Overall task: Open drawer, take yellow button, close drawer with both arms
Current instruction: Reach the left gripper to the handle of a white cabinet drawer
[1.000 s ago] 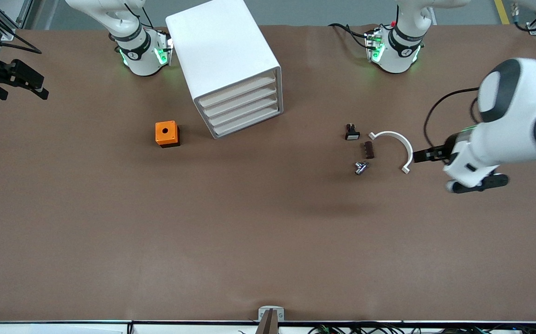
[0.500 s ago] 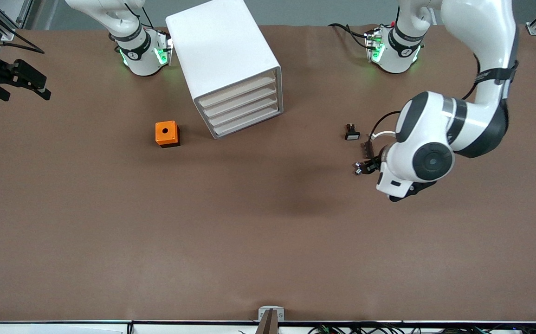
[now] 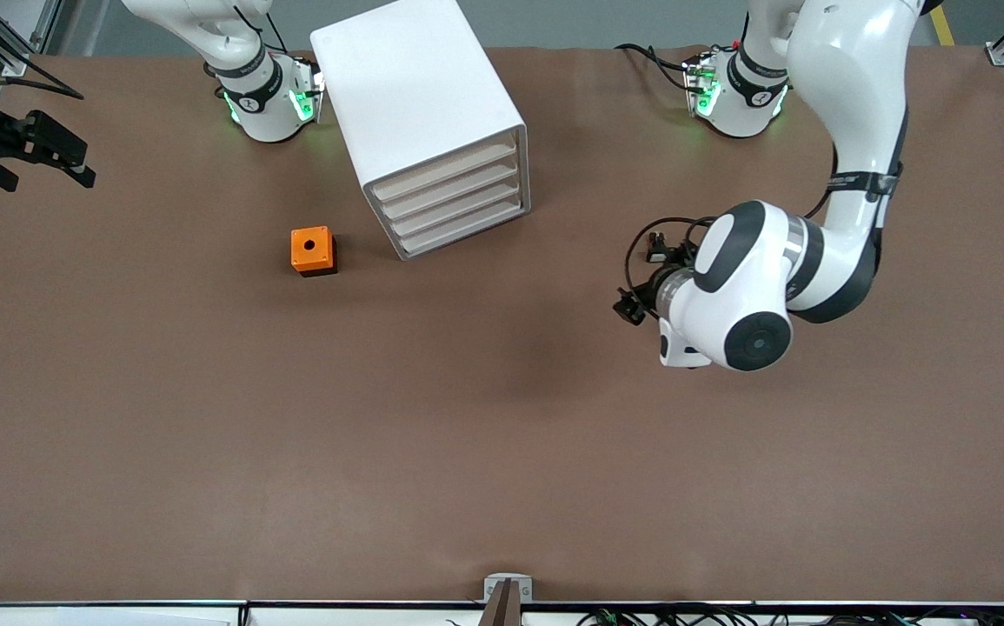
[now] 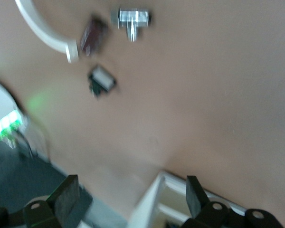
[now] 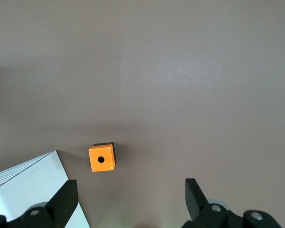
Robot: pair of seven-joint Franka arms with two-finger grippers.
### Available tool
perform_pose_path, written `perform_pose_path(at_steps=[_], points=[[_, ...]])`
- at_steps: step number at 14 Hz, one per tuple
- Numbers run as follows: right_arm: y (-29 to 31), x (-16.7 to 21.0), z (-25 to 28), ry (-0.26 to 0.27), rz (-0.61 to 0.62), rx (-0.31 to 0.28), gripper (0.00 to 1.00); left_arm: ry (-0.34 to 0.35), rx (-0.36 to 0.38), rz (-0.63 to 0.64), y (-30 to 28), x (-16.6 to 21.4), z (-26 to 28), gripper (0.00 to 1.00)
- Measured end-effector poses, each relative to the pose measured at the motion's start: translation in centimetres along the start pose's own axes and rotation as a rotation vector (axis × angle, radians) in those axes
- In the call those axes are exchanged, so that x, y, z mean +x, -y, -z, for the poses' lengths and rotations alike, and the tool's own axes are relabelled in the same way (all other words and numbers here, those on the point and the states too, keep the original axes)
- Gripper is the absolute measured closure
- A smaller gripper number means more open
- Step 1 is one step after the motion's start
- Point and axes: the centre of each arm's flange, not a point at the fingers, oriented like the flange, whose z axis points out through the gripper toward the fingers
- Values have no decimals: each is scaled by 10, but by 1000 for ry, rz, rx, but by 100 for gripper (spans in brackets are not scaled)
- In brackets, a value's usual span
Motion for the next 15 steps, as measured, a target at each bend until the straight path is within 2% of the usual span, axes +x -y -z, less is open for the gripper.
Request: perform_pose_path(at_steps=[3, 8, 11, 15], points=[[0, 0, 0, -3, 0, 1, 0, 174, 25, 223, -20, -15, -25, 0], [0, 0, 0, -3, 1, 1, 0, 470, 229, 476, -30, -38, -55, 0], [0, 0, 0, -4, 1, 1, 0, 565, 316, 637, -42, -44, -69, 0], [0, 0, 1, -5, 2, 1, 0, 629, 438, 830, -57, -53, -90, 0]])
